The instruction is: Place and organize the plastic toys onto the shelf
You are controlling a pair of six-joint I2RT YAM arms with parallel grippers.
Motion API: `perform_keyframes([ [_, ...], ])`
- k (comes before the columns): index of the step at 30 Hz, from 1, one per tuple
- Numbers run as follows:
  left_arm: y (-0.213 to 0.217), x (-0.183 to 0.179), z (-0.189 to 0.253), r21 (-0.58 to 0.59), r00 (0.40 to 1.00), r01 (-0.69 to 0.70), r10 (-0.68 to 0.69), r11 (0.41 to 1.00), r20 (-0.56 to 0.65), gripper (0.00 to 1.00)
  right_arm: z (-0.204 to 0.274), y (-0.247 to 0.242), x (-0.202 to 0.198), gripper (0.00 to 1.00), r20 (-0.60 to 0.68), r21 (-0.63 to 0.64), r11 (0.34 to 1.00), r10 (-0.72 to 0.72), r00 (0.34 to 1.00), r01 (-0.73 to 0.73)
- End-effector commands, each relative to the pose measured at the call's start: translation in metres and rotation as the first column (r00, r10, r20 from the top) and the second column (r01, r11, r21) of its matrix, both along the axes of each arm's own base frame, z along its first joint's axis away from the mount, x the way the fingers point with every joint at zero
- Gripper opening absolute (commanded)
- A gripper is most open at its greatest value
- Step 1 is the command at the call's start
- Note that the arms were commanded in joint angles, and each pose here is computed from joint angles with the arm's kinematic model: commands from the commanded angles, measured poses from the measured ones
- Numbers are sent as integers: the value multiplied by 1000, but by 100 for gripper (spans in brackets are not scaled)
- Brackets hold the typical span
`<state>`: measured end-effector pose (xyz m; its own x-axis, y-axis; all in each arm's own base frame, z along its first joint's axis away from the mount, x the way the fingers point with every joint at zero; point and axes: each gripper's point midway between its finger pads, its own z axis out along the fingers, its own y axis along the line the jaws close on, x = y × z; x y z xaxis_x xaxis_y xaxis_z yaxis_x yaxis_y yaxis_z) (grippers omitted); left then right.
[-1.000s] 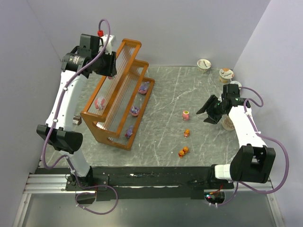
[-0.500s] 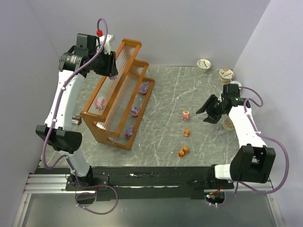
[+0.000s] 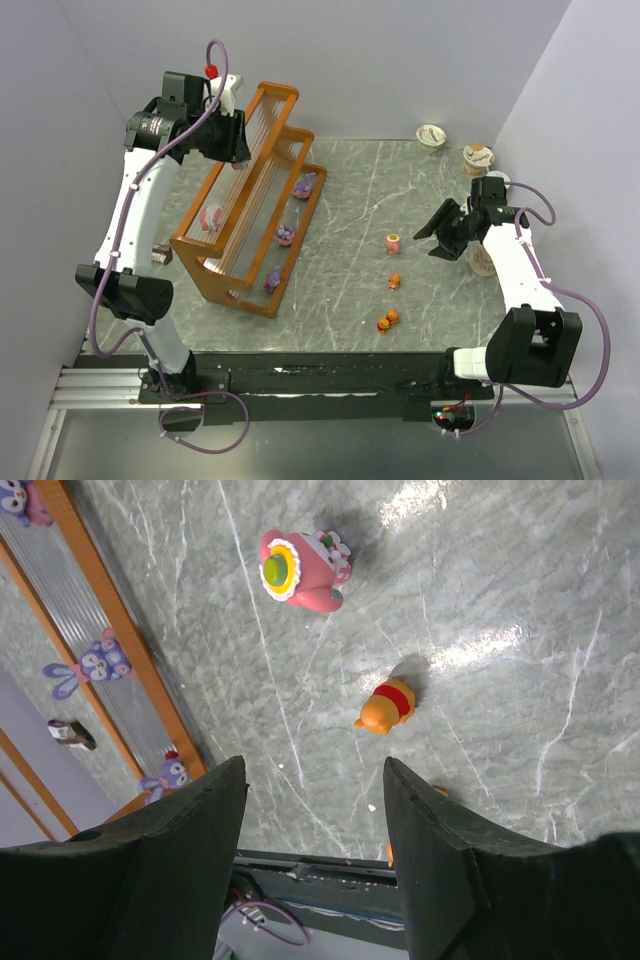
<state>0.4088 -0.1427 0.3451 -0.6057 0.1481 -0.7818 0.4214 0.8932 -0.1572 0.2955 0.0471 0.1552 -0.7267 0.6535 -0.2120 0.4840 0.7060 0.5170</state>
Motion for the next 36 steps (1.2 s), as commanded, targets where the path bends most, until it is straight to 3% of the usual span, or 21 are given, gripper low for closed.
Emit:
perform_keyframes([
  [1, -4, -9, 18, -19, 999, 29, -28, 999, 46, 43, 13, -2, 9, 64, 55, -3, 1000, -6, 998, 6],
  [24, -2, -4, 12, 115, 997, -26, 17, 993, 81, 56, 11, -3, 10, 64, 46, -5, 1000, -9, 999, 9],
  [29, 1, -1, 21, 115, 993, -52, 39, 992, 110, 68, 11, -3, 10, 64, 47, -3, 1000, -6, 999, 6],
  [36, -2, 0, 52, 78, 980, -73, 57, 994, 193, 99, 12, -3, 9, 65, 49, -6, 1000, -3, 999, 3],
])
